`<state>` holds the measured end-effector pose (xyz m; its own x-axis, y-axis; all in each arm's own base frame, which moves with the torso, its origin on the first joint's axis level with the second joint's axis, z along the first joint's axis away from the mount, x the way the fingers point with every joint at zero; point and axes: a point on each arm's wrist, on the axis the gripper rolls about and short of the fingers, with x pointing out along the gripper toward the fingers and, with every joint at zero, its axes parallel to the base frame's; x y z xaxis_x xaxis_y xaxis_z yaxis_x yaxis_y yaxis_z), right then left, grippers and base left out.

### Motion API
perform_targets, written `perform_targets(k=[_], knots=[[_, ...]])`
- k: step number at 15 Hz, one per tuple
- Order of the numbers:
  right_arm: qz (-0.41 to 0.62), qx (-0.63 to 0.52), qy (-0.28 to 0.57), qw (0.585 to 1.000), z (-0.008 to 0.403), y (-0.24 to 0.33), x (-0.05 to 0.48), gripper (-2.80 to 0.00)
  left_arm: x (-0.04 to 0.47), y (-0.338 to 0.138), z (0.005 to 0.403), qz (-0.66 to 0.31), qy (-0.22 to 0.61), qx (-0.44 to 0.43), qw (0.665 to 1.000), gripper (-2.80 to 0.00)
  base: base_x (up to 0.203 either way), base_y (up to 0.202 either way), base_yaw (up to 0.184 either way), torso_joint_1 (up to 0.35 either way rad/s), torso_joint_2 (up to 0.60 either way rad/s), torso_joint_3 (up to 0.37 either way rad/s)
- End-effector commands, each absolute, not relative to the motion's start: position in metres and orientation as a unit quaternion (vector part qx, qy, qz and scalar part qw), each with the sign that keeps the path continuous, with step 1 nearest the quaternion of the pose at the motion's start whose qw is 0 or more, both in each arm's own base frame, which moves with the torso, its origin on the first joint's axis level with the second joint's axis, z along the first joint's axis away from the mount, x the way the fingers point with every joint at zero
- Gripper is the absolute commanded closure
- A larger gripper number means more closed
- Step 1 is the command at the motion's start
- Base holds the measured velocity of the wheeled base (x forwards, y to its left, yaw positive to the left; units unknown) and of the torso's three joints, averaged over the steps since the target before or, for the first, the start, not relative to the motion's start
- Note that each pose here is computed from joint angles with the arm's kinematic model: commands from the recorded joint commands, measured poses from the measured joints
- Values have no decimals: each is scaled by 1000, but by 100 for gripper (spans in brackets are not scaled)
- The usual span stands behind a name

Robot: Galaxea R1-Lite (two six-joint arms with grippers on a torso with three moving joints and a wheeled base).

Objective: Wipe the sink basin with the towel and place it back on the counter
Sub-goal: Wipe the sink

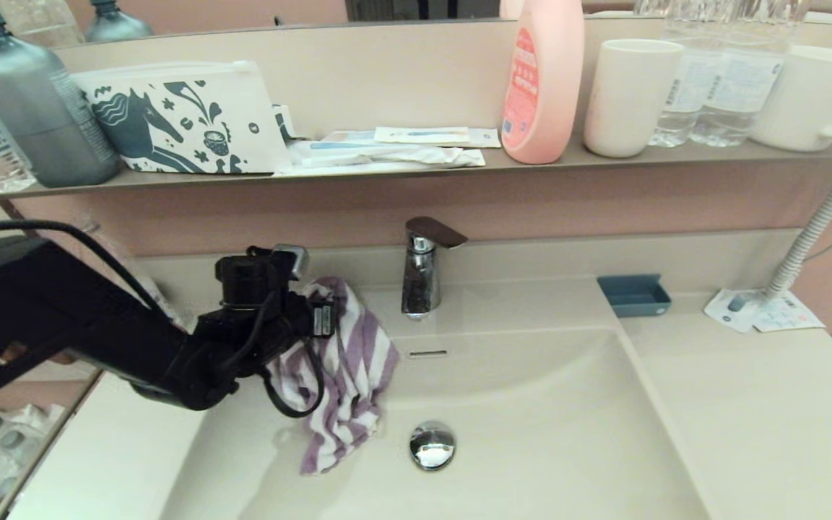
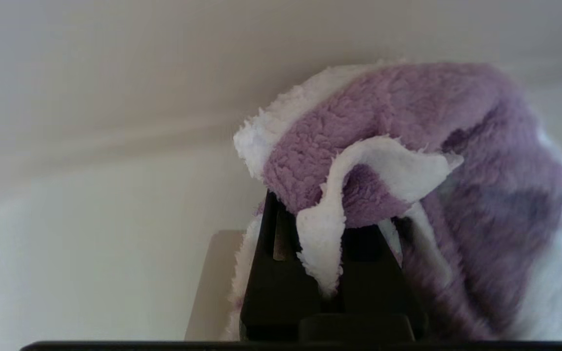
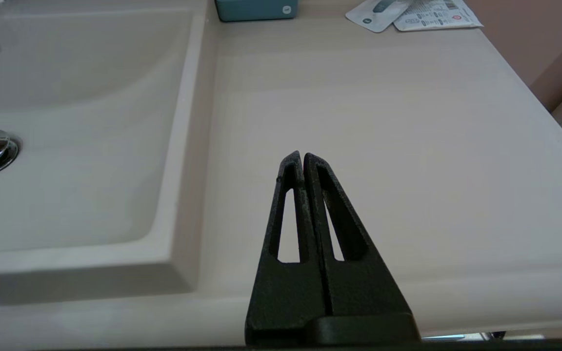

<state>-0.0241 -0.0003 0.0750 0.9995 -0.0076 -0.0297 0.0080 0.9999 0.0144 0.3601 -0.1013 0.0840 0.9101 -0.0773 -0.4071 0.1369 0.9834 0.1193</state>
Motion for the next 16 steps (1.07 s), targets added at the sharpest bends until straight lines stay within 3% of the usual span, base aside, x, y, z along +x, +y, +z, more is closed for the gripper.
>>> perform_targets(k=[1, 5, 8, 16], knots=[[-3, 7, 15, 1000, 75, 0, -24, 0, 368, -130, 70, -76, 212, 84, 971, 0, 0, 0, 0, 0, 0, 0], [-3, 7, 15, 1000, 75, 0, -24, 0, 377, -169, 82, -93, 213, 72, 970, 0, 0, 0, 0, 0, 0, 0], [-3, 8, 15, 1000, 75, 0, -24, 0, 380, -166, 86, -83, 216, 63, 971, 0, 0, 0, 0, 0, 0, 0], [-3, 8, 15, 1000, 75, 0, -24, 0, 357, -38, 107, -13, 238, 13, 971, 0, 0, 0, 0, 0, 0, 0]])
